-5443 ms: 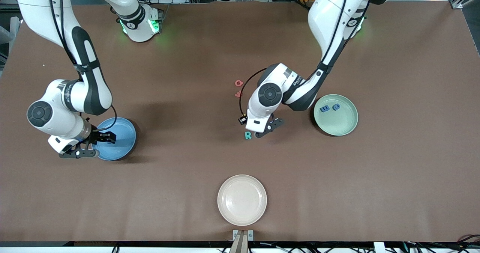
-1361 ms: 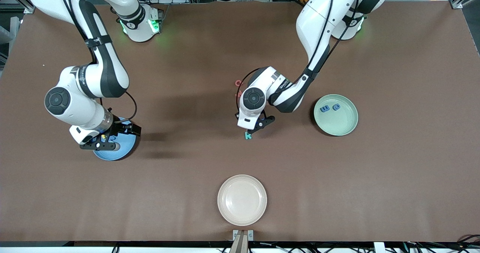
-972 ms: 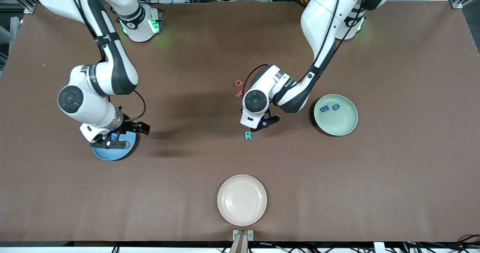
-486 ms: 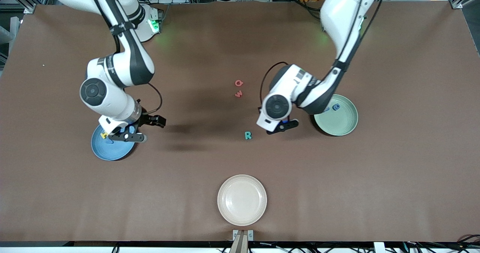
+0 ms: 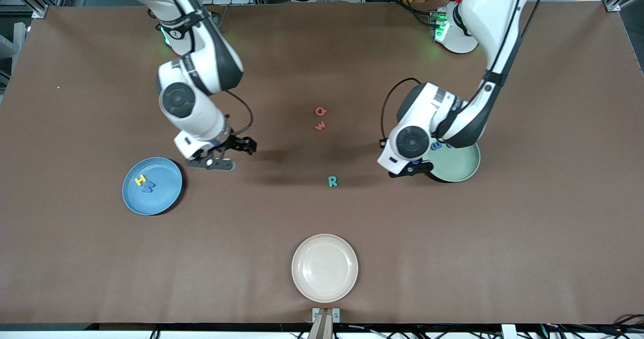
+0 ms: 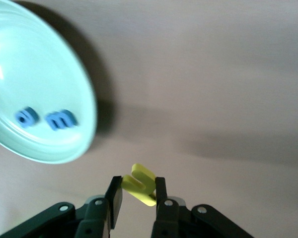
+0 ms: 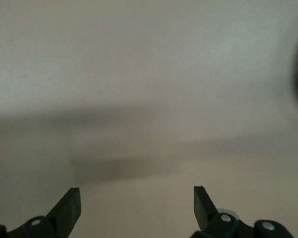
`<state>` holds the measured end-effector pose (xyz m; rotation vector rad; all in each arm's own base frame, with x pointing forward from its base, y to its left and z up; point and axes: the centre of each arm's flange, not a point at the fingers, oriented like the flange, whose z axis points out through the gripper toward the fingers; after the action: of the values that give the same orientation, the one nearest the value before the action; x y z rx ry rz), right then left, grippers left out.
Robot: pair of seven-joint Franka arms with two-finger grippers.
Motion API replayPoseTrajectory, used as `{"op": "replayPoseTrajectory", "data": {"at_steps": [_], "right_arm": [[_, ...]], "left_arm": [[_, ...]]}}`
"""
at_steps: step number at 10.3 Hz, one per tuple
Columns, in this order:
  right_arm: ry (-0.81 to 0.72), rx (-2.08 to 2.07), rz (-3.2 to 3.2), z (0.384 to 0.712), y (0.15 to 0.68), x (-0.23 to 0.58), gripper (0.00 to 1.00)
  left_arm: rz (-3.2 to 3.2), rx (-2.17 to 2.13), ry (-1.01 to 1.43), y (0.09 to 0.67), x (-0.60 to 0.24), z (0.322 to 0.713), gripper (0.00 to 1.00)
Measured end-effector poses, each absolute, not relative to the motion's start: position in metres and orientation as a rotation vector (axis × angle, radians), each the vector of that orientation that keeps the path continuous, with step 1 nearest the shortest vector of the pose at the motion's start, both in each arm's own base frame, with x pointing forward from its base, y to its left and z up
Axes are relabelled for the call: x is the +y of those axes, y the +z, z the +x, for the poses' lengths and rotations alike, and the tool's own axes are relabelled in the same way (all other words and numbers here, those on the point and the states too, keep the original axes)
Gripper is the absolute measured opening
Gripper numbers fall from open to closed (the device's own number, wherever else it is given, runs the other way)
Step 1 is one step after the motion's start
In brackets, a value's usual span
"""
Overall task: Sort uppercase to blue plate, lowercase to green plate
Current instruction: 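Carry the yellow u to the green plate while the right gripper reaches letters, then release the u on the green plate while the right gripper lowers to pink letters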
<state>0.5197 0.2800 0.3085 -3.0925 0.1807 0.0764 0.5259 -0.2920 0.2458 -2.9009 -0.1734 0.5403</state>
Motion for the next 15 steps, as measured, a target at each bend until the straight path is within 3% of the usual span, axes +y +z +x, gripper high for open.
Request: {"op": "replayPoseTrajectory", "data": {"at_steps": [6, 12, 15], "right_arm": [[0.029, 0.17, -3.098, 0.421, 0.264, 0.416, 1.0], [-0.015, 0.193, -3.114, 0.326, 0.189, 0.494, 1.0], [-0.012, 0.178, -3.124, 0.303, 0.18, 0.51, 1.0]], "left_arm": [[-3.001, 0.039, 0.503, 0.242, -0.136, 0.527, 0.31], [-2.953, 0.188, 0.371, 0.198, -0.117, 0.52, 0.31], [-2.94, 0.204, 0.351, 0.188, -0.104, 0.518, 0.31]]}}
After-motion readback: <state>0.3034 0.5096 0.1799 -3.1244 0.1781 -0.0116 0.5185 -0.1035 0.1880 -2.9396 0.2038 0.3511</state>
